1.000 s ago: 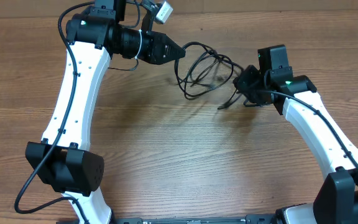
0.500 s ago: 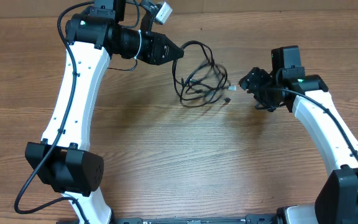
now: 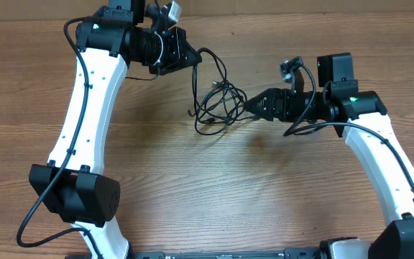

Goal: Untangle cables

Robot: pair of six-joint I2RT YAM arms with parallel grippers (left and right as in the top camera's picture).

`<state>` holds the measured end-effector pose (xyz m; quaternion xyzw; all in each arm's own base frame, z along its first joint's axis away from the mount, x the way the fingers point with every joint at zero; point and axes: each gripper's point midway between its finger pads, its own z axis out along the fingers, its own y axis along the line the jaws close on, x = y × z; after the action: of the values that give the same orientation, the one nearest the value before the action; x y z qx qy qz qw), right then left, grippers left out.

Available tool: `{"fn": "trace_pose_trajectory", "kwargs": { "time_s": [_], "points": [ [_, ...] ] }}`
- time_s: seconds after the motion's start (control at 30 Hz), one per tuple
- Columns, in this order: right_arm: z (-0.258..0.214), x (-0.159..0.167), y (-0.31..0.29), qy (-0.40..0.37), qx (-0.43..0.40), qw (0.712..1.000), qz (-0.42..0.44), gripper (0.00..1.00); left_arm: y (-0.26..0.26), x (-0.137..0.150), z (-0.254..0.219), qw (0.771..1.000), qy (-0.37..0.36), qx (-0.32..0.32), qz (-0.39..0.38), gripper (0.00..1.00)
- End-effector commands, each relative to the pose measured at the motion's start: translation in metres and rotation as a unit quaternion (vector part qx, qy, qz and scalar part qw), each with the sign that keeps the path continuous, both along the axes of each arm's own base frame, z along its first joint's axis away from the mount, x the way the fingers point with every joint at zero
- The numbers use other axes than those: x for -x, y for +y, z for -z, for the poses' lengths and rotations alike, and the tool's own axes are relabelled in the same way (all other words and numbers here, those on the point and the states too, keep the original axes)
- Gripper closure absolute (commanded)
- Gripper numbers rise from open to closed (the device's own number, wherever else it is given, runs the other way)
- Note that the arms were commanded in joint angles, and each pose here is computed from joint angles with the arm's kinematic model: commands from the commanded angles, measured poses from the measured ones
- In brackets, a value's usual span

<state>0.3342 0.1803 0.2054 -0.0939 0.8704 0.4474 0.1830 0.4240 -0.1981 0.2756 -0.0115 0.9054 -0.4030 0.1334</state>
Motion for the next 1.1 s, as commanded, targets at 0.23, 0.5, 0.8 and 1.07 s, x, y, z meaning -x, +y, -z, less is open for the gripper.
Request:
{"fn": "trace_pose_trajectory", "kwargs": {
  "time_s": [0.23,0.5,0.8,1.07],
  "points": [
    [-0.040,0.000,0.076,-0.203,0.009,0.973,-0.106,0.33,-0.008,0.010,-0.026,0.997,0.043,0.028,-0.057,0.96],
    [-0.048,-0.011,0.103,-0.272,0.047,0.958,-0.082,0.64,-0.009,0.011,-0.026,0.997,0.044,0.028,-0.056,0.96],
    [-0.052,-0.025,0.101,-0.299,0.070,0.950,-0.049,0.68,-0.012,0.014,-0.029,0.997,0.048,0.040,-0.047,0.96],
    [-0.063,-0.032,0.104,-0.313,0.055,0.948,-0.035,0.78,-0.013,0.015,-0.029,0.997,0.048,0.042,-0.045,0.96]
  ]
}}
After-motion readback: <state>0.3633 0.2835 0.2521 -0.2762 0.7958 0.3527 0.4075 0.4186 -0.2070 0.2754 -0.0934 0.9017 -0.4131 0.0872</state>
